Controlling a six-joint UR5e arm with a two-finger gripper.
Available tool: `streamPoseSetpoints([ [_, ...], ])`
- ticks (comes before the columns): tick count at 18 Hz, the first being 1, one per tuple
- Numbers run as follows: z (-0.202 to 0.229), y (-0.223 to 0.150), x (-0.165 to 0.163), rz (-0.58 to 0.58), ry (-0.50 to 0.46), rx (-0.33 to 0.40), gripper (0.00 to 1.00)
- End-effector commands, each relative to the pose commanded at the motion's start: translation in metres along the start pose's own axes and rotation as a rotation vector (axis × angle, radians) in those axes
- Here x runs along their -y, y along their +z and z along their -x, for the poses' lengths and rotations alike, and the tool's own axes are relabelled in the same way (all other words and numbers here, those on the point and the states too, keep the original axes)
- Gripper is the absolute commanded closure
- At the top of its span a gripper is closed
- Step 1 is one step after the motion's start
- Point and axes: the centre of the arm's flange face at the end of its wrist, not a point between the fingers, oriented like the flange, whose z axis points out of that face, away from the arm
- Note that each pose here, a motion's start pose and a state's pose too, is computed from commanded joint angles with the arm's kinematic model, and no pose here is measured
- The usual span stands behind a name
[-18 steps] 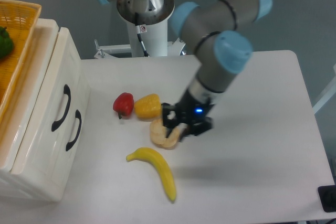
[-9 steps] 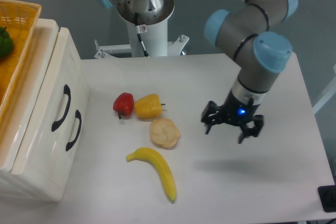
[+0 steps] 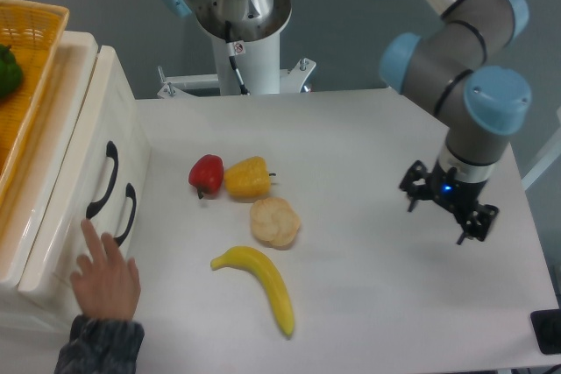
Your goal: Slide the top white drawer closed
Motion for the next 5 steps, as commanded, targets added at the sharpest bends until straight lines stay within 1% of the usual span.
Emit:
streamPoseSetpoints([
  [2,0.0099,0.0097,-0.0009,0.006,0.005,-0.002,0.00],
  [5,0.0108,0.0147,-0.0017,0.003,0.007,-0.008,0.00],
])
